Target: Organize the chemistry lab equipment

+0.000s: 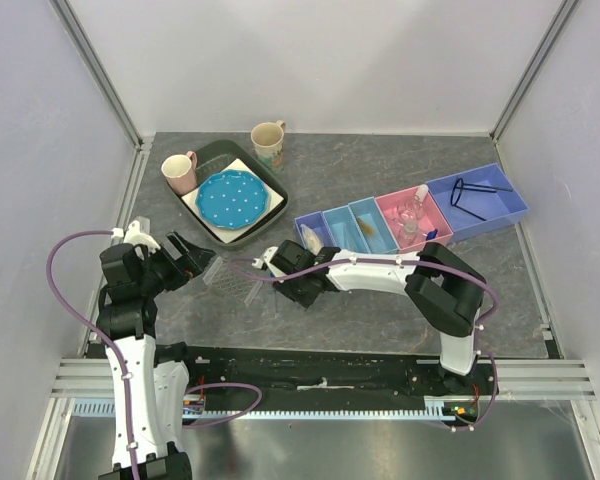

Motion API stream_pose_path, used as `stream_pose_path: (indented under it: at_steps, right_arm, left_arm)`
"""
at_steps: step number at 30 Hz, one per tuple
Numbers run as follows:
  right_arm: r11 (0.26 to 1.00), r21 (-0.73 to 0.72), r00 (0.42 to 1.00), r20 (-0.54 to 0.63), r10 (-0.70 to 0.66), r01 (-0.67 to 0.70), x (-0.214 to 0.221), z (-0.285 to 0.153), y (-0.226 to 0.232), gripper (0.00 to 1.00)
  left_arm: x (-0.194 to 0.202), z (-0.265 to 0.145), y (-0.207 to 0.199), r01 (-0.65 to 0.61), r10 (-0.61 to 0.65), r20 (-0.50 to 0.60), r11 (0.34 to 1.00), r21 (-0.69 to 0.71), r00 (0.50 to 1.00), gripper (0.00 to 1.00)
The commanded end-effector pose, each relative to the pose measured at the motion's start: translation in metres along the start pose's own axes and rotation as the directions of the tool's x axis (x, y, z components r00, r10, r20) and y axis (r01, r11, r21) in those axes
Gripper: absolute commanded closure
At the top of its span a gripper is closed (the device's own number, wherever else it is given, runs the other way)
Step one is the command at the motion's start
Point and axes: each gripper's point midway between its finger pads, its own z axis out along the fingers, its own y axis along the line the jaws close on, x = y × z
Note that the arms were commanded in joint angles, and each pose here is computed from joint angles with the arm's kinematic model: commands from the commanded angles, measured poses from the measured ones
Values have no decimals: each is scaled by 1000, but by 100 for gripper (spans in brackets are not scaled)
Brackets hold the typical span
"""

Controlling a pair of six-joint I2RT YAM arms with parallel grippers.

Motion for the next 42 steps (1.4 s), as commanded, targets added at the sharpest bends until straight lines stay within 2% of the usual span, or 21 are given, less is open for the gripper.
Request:
stream_pose_path:
  at_steps: [1,4,10,21,25,28,32,33,35,36,42]
  right_arm:
    - [998,30,997,49,57,-59,-18,-2,-12,63]
    - [996,42,997,38,74,-76,-14,0,-17,66]
    - [991,70,993,32,115,-117,-9,2,-30,81]
    - [985,58,978,142,151,-160,-29,-27,-44,88]
    - [988,-37,970,191,153,-148,-40,-42,-31,88]
    - [986,-123,965,224,135,-109,-46,-56,-16,88]
    - [972,-230,956,269,119,-56,-49,-74,3,89]
    - [961,-274,954,277,117,-39,-50,-79,11,89]
    - [950,-313,950,294,109,-12,-51,-86,18,89]
    - [937,-348,948,301,108,4,-52,-90,25,89]
    - [895,-442,939,331,93,68,-57,-107,43,89]
  left_arm:
    - [-10,-4,-5,-61,61,40,998,11,997,7]
    - [-10,-4,-5,-61,61,40,998,11,997,7]
    - [-10,-3,-4,-58,57,36,998,10,998,7]
    - [-2,1,-9,-43,43,-8,998,54,999,8]
    - [5,3,-14,-16,20,-49,996,88,999,9]
    - [16,4,-27,38,-18,-113,984,173,993,11]
    - [34,5,-46,136,-71,-212,942,308,975,14]
    - [43,8,-44,200,-124,-252,932,304,960,15]
    - [48,10,-56,212,-117,-268,909,360,956,15]
    - [57,11,-57,266,-160,-301,896,356,940,15]
    - [85,23,-85,339,-198,-353,851,401,914,15]
